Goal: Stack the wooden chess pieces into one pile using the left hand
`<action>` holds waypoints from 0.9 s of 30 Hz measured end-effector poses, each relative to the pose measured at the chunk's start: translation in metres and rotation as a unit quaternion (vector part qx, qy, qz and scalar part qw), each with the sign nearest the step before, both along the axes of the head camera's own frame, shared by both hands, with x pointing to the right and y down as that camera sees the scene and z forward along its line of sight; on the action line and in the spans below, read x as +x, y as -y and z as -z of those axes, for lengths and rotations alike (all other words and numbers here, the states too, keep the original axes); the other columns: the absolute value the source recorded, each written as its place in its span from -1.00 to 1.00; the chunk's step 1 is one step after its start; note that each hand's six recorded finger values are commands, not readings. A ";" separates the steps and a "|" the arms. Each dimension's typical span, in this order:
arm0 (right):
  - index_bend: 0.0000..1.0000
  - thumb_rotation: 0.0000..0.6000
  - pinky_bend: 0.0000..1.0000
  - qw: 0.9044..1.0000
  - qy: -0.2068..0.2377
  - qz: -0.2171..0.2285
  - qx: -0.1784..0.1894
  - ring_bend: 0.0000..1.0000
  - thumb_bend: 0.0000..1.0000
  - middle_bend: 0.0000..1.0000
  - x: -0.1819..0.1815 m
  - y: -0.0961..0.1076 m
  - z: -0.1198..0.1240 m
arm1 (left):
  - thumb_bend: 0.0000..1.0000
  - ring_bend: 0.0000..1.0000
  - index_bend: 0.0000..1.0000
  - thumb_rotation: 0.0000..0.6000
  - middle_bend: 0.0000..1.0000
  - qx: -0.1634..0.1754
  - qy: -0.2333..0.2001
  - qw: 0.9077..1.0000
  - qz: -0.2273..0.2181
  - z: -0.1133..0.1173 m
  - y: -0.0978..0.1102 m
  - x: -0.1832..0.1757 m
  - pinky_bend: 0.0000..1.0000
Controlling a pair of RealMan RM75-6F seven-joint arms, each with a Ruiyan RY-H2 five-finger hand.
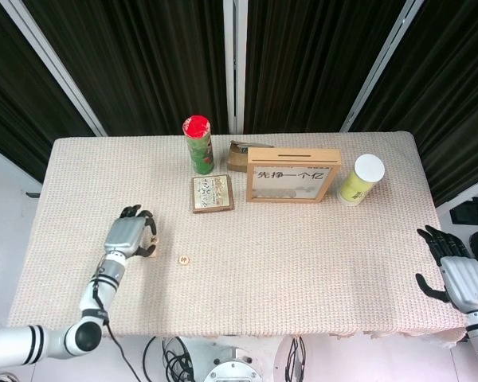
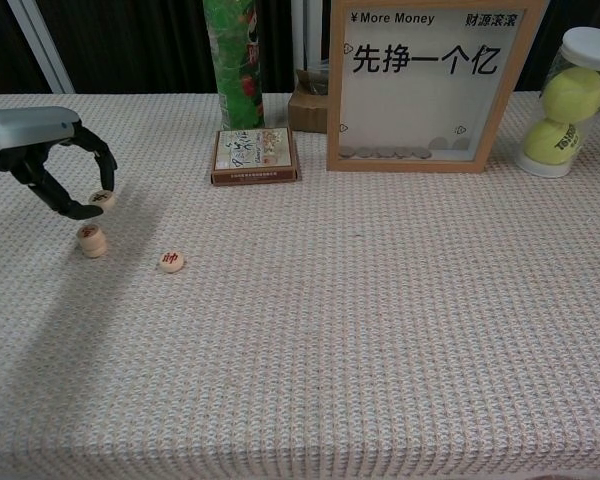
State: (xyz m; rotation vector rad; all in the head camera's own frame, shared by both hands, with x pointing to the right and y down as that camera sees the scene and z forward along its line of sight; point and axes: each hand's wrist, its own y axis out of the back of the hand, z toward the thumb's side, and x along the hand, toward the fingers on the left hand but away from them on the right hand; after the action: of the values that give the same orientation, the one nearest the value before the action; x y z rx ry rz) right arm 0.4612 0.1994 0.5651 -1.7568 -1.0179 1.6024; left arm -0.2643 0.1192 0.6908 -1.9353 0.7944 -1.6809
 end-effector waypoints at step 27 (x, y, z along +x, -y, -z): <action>-1.00 1.00 -1.00 1.000 0.000 0.000 0.001 -1.00 -0.33 -1.00 0.001 -0.001 0.001 | -0.38 -1.00 0.00 1.00 -0.62 0.004 0.010 1.000 0.015 -0.005 -0.026 -0.014 -0.99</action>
State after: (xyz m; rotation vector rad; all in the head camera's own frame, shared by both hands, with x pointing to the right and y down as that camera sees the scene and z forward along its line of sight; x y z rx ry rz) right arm 0.4622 0.1999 0.5641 -1.7554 -1.0201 1.6006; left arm -0.2787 0.1450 0.6957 -1.9080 0.8244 -1.7095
